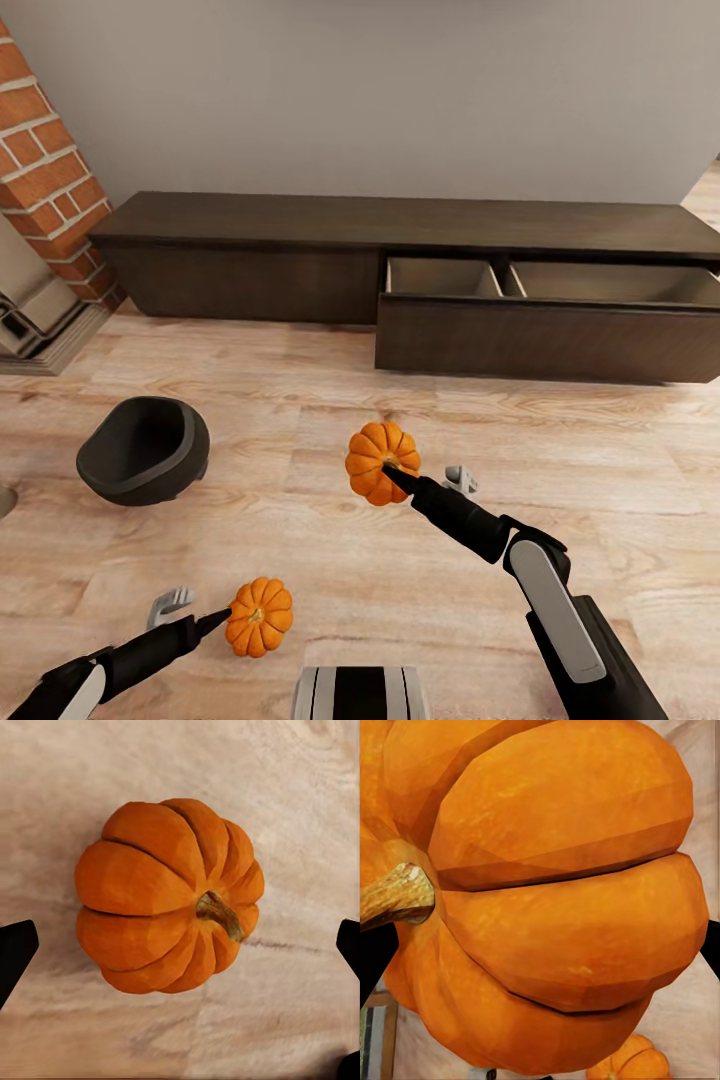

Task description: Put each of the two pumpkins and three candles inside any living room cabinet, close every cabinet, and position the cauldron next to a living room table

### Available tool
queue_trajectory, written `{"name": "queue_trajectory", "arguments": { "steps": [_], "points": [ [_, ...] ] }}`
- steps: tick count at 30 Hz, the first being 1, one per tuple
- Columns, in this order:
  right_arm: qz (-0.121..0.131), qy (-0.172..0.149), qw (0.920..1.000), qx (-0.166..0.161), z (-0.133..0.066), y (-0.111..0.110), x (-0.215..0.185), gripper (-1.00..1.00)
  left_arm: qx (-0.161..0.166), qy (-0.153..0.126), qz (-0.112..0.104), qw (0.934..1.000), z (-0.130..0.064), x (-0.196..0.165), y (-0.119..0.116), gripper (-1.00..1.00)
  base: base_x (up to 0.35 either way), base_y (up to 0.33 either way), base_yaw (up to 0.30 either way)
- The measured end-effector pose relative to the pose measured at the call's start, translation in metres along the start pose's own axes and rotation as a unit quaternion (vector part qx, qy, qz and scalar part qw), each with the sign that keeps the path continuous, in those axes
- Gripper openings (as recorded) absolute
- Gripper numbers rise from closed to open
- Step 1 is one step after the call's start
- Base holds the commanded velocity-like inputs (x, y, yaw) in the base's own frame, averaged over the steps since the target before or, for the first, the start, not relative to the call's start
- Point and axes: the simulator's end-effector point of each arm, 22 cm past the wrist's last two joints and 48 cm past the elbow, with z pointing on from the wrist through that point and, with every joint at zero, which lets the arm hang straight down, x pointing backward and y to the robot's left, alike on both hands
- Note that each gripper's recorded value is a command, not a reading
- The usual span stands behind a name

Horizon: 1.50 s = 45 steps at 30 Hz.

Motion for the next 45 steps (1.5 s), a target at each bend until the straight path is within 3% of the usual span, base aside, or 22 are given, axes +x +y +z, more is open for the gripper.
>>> {"name": "queue_trajectory", "arguments": {
  "steps": [18,45],
  "points": [
    [0.023,0.017,0.9992,0.027,0.014,-0.042,0.02,-1.0,-0.001,0.019,-0.009,0.9998,0.011,0.02,0.015,1.0,0.0,0.0,0.0],
    [0.055,0.044,0.9963,0.05,0.027,-0.085,0.05,-1.0,-0.016,0.048,-0.024,0.9984,0.025,0.055,0.038,1.0,0.0,0.0,0.0]
  ]
}}
